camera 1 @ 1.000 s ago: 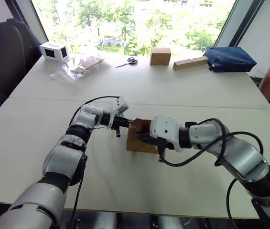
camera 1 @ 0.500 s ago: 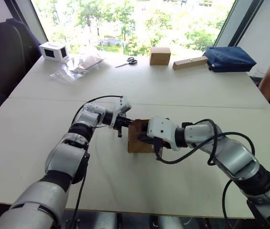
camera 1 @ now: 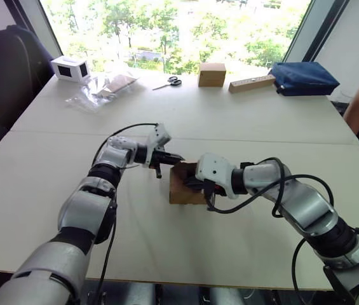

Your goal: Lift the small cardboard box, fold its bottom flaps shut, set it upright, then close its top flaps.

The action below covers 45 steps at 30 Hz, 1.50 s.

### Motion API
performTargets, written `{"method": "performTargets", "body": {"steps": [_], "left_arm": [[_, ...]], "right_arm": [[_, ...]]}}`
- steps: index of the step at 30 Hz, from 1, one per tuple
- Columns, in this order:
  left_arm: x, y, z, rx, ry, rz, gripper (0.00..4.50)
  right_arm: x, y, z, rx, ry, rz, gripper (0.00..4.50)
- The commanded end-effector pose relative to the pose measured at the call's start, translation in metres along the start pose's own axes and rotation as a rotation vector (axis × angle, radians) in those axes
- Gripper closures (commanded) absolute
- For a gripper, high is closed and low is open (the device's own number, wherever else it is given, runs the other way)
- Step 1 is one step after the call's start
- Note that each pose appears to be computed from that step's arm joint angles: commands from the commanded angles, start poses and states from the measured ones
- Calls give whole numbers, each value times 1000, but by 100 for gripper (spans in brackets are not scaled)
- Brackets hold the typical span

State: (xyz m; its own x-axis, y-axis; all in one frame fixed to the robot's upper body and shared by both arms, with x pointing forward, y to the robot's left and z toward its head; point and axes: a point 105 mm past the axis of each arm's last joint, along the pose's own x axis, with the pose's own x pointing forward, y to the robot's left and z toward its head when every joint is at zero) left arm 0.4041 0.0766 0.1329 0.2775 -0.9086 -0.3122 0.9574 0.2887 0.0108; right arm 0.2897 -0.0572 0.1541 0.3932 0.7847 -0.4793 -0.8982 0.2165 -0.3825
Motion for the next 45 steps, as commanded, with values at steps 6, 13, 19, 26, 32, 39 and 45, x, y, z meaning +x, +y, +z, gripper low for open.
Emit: {"method": "performTargets", "body": {"steps": [6,13,19,26,32,39,45], "left_arm": [[-74,-12,43,7,-188,-4,443],[-90,-69,39,-34,-132,-79,443],[-82,-100,34,-66,-112,-115,443],[-66,-109,15,-66,-50,-136,443],[-57,-104,1,-68,-25,-115,443],[-52,-101,-4,-65,-21,-119,443],[-48,-103,-6,-63,-25,-125,443]], "right_arm": [[-4,-2,20,-23,-85,-4,450],[1,0,20,-13,-100,5,450],[4,-1,14,0,-96,11,450],[5,-1,10,7,-88,7,450],[1,-4,10,4,-85,-14,450],[-19,-13,30,26,-170,-17,450],[-39,-50,53,71,-313,-142,450]]}}
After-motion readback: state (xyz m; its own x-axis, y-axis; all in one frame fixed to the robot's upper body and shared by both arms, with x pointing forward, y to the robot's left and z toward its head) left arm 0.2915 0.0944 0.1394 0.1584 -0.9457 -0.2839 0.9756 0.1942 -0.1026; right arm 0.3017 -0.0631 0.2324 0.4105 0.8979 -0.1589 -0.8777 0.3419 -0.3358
